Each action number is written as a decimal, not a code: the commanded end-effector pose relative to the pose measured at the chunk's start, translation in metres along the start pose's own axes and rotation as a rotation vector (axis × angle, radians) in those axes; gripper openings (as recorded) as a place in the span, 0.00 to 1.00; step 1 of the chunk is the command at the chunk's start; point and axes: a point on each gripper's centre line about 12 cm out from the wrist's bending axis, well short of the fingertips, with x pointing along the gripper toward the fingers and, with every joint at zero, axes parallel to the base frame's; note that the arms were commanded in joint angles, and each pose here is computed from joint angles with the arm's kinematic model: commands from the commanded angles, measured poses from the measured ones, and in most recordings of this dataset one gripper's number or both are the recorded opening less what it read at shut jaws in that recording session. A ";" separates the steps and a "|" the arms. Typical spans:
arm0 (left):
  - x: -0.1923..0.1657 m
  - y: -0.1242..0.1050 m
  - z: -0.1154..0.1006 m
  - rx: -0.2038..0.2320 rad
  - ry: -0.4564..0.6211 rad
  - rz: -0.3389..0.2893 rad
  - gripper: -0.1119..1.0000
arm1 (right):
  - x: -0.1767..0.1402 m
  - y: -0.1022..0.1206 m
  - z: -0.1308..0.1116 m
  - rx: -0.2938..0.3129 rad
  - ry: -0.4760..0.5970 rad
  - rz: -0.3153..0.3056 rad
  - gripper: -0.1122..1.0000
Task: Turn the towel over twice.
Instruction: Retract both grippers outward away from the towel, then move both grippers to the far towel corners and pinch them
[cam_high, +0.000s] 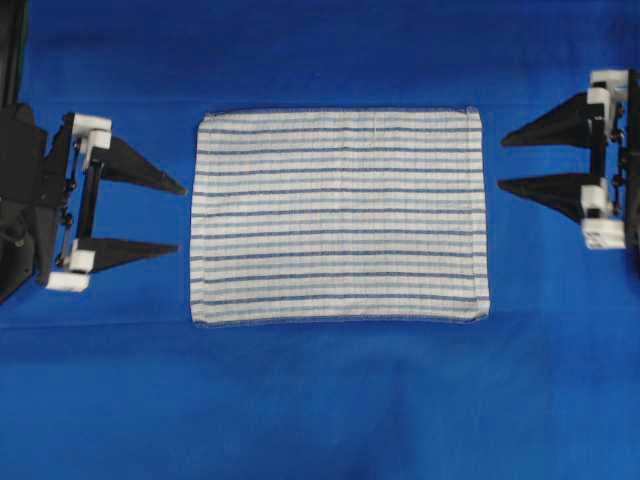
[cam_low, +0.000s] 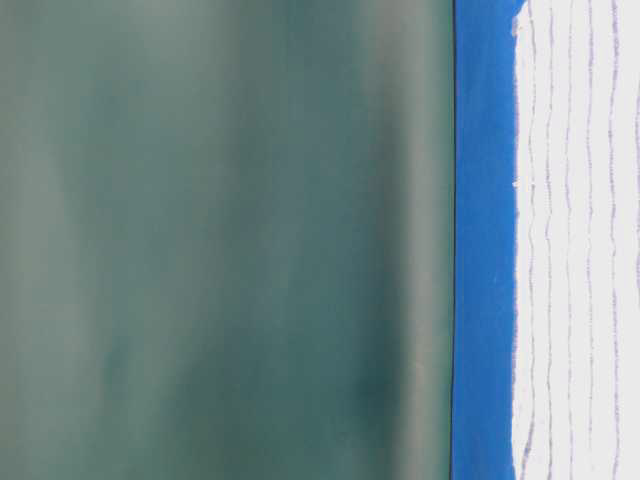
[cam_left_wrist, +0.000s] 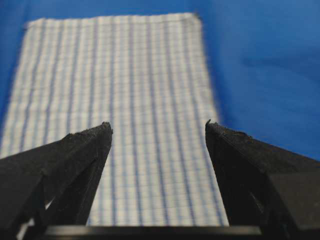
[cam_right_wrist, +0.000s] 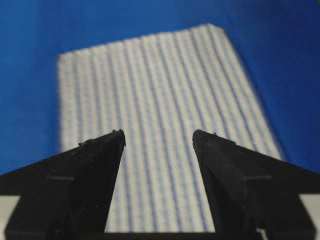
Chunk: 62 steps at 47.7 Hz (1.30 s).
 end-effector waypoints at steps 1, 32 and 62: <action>0.004 0.014 0.004 -0.015 -0.022 0.057 0.74 | 0.006 -0.012 0.001 0.015 0.012 -0.048 0.66; 0.041 0.097 -0.081 -0.048 0.155 0.346 0.74 | 0.074 -0.108 -0.073 0.092 0.309 -0.312 0.66; 0.058 0.134 -0.146 -0.110 0.289 0.446 0.73 | 0.113 -0.141 -0.121 0.144 0.423 -0.326 0.66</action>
